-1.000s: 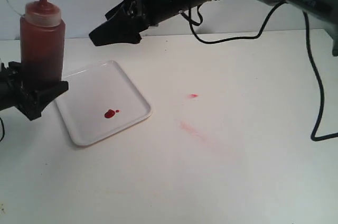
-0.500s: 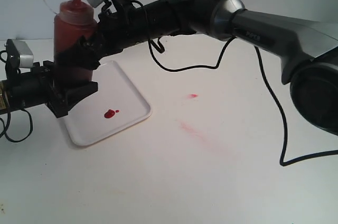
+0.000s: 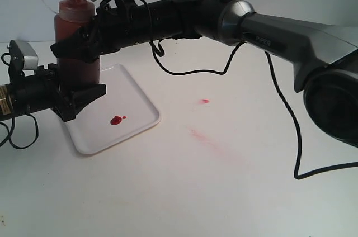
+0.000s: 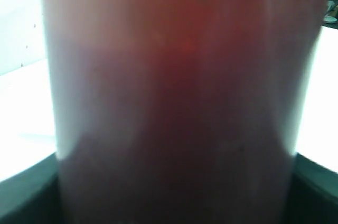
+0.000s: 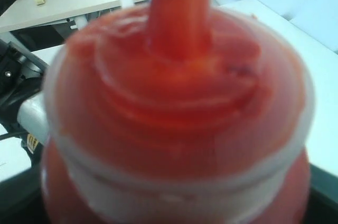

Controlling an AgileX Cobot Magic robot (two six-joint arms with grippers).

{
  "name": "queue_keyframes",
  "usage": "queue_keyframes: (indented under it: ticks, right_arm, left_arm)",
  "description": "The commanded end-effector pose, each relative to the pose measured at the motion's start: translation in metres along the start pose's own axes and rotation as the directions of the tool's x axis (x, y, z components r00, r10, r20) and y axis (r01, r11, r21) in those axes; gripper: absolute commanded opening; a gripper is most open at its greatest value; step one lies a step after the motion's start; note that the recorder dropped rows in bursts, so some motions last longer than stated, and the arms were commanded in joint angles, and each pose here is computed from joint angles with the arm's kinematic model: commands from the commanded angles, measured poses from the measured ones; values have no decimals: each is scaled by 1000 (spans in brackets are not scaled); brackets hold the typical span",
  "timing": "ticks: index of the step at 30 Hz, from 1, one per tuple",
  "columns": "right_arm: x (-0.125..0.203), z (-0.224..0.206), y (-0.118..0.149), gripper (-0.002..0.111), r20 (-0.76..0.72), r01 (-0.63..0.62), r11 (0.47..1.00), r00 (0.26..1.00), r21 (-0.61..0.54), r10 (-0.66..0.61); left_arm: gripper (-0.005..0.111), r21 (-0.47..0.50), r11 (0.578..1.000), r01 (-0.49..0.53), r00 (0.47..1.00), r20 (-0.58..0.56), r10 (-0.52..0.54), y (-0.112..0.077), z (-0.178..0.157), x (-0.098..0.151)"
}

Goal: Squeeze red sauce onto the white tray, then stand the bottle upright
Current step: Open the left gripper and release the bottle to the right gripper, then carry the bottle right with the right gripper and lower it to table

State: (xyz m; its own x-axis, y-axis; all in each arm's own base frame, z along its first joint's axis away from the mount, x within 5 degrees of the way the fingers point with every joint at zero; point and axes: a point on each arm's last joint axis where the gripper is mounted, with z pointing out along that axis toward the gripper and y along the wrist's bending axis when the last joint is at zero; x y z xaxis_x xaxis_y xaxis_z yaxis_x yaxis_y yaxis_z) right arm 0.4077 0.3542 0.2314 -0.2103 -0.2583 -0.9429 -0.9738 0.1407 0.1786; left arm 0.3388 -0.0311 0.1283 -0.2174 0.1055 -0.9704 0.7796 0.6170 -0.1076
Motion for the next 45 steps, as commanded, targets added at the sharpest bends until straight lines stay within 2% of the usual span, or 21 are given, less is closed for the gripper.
queue_keyframes:
  ticks: [1, 16, 18, 20, 21, 22, 23, 24, 25, 29, 33, 39, 45]
  right_arm:
    - [-2, 3, 5, 0, 10, 2, 1000, 1000, -21, -1]
    - [-3, 3, 7, 0, 8, 3, 999, 1000, -40, -3]
    - [-3, 3, 7, 0, 8, 3, 999, 1000, -40, -3]
    - [-3, 3, 7, 0, 9, 3, 999, 1000, -37, -3]
    - [-3, 3, 7, 0, 9, 3, 999, 1000, -37, -3]
    - [-3, 3, 7, 0, 9, 3, 999, 1000, -37, -3]
    - [-3, 3, 7, 0, 9, 3, 999, 1000, -36, -3]
    - [-3, 3, 7, 0, 9, 3, 999, 1000, -36, -3]
    - [-3, 3, 6, 0, 12, 2, 1000, 1000, -27, -2]
    - [-5, -2, -1, 0, 21, 0, 1000, 1000, 15, 0]
    - [-15, -27, -13, 0, 32, 0, 999, 999, 46, -2]
    - [-18, -57, -9, 0, -107, 115, 992, 987, -50, -119]
    - [-22, -67, -3, 0, -212, 178, 982, 959, -67, -188]
  left_arm:
    - [0, 40, 999, -34, 997, 69, 31, -4, 2, -11]
    - [1, 40, 999, -34, 997, 69, 31, -4, 2, -11]
    - [4, 44, 998, -36, 997, 67, 33, -4, 2, -11]
    - [17, 48, 998, -32, 997, 65, 29, -5, 2, -10]
    - [41, 48, 998, -30, 998, 65, 27, -5, 2, -10]
    - [57, 49, 999, -23, 998, 64, 20, -5, 2, -10]
    - [86, 51, 999, 11, 998, 63, -14, -5, 2, -10]
    - [101, 52, 998, 24, 998, 62, -27, -5, 2, -10]
    - [104, 55, 998, 38, 997, 60, -41, -5, 2, -10]
    - [105, 55, 998, 40, 997, 60, -43, -5, 2, -10]
    - [105, 55, 998, 40, 997, 60, -43, -5, 2, -10]
    - [105, 56, 998, 39, 997, 59, -42, -5, 2, -10]
    - [105, 56, 998, 39, 997, 59, -42, -5, 2, -10]
